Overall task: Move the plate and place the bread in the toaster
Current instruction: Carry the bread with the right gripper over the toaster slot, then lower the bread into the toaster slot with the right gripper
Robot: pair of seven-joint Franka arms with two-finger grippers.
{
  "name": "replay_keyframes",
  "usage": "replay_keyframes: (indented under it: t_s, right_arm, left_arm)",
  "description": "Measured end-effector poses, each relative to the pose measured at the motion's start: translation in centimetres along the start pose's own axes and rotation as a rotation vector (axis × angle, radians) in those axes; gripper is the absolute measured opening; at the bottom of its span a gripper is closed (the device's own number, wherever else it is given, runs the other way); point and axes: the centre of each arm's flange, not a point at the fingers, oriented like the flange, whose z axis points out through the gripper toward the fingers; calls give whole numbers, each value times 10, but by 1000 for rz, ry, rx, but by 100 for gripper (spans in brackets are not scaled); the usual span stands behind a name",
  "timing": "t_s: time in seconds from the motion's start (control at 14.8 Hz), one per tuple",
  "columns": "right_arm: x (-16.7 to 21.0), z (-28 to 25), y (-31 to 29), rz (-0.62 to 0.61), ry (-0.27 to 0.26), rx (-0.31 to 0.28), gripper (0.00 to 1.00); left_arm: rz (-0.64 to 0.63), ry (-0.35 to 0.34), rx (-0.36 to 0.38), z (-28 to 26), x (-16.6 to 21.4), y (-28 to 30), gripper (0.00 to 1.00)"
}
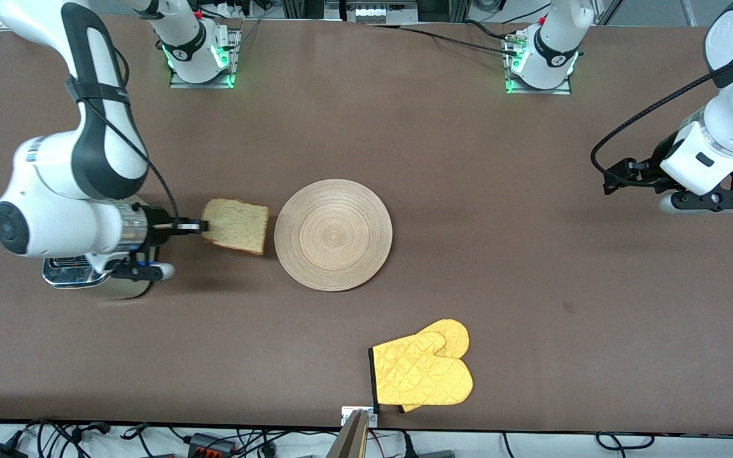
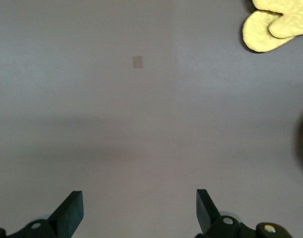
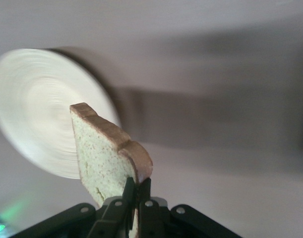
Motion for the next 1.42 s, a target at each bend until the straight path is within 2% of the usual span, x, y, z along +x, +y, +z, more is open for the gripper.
replay_keyframes:
  t_s: [0.34,0.54,0.95,1.22,1.42]
  right_arm:
    - [-10,-45,28,-7,58,-306,6]
    - [-25,-74,38,0,87,-415,6]
    - [-42,-105,66,34,84,-670,6]
    - [-38,-106,77,13,68,-782,6]
    - [-26,-89,81,1,56,-811,6]
  left_arm:
    - [-33,2,3,-1,-1,7,100]
    - [-35,0,4,-1,-2,7,100]
    - [-35,5,3,-4,-2,8,100]
    - [-33,-29,9,-7,-8,8,100]
    - [-31,-25,3,-12,-8,11,100]
